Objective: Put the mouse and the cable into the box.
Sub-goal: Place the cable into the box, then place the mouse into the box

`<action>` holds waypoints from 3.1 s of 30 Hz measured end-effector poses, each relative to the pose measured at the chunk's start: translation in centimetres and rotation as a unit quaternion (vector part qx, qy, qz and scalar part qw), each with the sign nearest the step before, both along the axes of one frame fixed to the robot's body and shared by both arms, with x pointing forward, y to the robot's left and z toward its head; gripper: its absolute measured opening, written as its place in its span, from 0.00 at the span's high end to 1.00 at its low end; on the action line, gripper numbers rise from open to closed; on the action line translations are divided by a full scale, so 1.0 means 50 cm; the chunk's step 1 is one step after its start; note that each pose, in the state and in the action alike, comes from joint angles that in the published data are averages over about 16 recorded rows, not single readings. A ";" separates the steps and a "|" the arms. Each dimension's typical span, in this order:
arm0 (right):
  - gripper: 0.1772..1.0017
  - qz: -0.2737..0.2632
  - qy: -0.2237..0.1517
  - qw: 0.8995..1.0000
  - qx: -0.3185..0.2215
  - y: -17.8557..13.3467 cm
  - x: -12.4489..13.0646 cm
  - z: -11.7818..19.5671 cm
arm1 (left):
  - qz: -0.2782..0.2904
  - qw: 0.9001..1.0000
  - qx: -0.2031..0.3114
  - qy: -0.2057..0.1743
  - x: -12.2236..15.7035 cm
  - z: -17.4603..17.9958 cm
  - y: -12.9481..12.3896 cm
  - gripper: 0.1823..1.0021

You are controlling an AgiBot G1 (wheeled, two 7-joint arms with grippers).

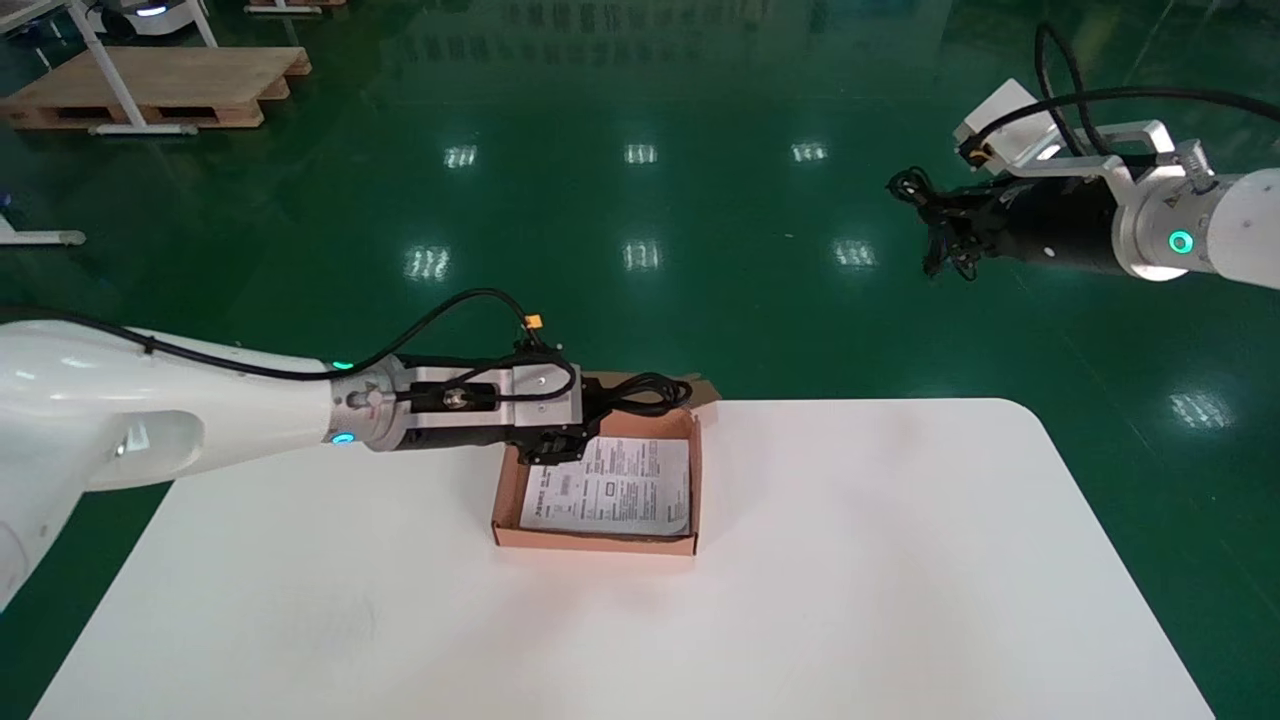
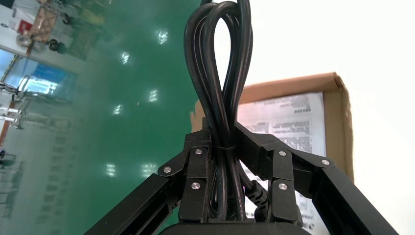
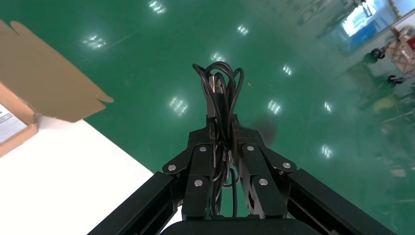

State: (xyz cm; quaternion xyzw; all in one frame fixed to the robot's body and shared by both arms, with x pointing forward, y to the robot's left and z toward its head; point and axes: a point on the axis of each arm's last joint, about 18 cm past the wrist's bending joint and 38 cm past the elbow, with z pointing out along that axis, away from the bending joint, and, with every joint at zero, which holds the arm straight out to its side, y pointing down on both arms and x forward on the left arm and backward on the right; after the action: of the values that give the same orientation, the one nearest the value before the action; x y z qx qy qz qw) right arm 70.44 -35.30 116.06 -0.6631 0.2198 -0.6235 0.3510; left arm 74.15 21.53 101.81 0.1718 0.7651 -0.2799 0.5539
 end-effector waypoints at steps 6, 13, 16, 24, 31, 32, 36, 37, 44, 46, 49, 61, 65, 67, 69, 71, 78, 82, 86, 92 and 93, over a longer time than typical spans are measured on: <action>0.93 0.000 0.001 1.000 0.000 0.000 0.000 0.000 | -0.003 1.000 -0.005 0.002 0.000 -0.002 -0.004 0.92; 0.94 0.001 0.006 1.000 -0.002 0.003 0.004 -0.011 | 0.007 0.999 0.019 -0.025 0.016 -0.017 -0.017 0.92; 0.94 0.002 0.007 1.000 -0.002 0.003 0.005 -0.013 | 0.010 0.998 0.038 -0.047 0.027 -0.032 -0.030 0.92; 0.94 0.001 0.006 1.000 -0.002 0.003 0.004 -0.013 | 0.014 0.988 0.106 -0.115 0.052 -0.091 -0.071 0.92; 0.94 0.001 0.006 1.000 -0.002 0.003 0.004 -0.013 | 0.018 0.979 0.146 -0.141 0.061 -0.129 -0.077 0.92; 0.94 0.001 0.006 1.000 -0.002 0.003 0.004 -0.013 | 0.019 0.978 0.149 -0.142 0.062 -0.132 -0.076 0.92; 0.94 0.001 0.006 1.000 -0.002 0.003 0.004 -0.013 | 0.025 0.977 0.154 -0.144 0.066 -0.139 -0.072 0.92; 0.94 0.001 0.006 1.000 -0.002 0.003 0.004 -0.013 | 0.026 0.977 0.154 -0.144 0.066 -0.140 -0.071 0.92; 0.94 0.001 0.007 1.000 -0.002 0.003 0.004 -0.013 | 0.032 0.978 0.152 -0.142 0.070 -0.145 -0.067 0.92; 0.94 0.002 0.007 1.000 -0.002 0.003 0.004 -0.013 | 0.033 0.978 0.151 -0.141 0.070 -0.146 -0.067 0.92; 0.94 0.002 0.007 1.000 -0.002 0.003 0.004 -0.013 | 0.033 0.978 0.151 -0.141 0.070 -0.147 -0.067 0.91; 0.94 0.002 0.007 1.000 -0.002 0.003 0.004 -0.013 | 0.034 0.978 0.152 -0.141 0.070 -0.145 -0.066 0.81; 0.94 0.002 0.007 1.000 -0.002 0.003 0.004 -0.013 | 0.034 0.978 0.152 -0.142 0.070 -0.144 -0.066 0.75; 0.94 0.002 0.007 1.000 -0.002 0.003 0.004 -0.013 | 0.034 0.977 0.152 -0.142 0.070 -0.144 -0.066 0.70; 0.94 0.002 0.007 1.000 -0.002 0.003 0.004 -0.013 | 0.034 0.977 0.152 -0.142 0.070 -0.144 -0.065 0.66; 0.94 0.002 0.007 1.000 -0.002 0.003 0.005 -0.013 | 0.034 0.977 0.153 -0.142 0.070 -0.144 -0.065 0.62; 0.94 0.001 0.007 1.000 -0.002 0.003 0.005 -0.013 | 0.034 0.977 0.153 -0.143 0.070 -0.143 -0.065 0.42; 0.94 0.001 0.007 1.000 -0.002 0.003 0.005 -0.013 | 0.034 0.977 0.153 -0.143 0.070 -0.143 -0.065 0.31; 0.94 0.001 0.007 1.000 -0.002 0.003 0.005 -0.013 | 0.034 0.977 0.153 -0.143 0.070 -0.142 -0.065 0.20; 0.94 0.001 0.007 1.000 -0.002 0.003 0.005 -0.013 | 0.034 0.977 0.153 -0.143 0.070 -0.142 -0.065 0.10; 0.94 0.001 0.007 1.000 -0.002 0.003 0.005 -0.013 | 0.034 0.977 0.153 -0.143 0.070 -0.142 -0.065 0.09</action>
State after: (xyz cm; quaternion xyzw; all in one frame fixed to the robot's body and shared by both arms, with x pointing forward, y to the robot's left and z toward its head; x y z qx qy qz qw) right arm 70.66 -35.16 115.39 -0.6680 0.2202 -0.6190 0.3495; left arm 77.66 18.28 94.71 0.2670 0.7168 -0.1130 0.6342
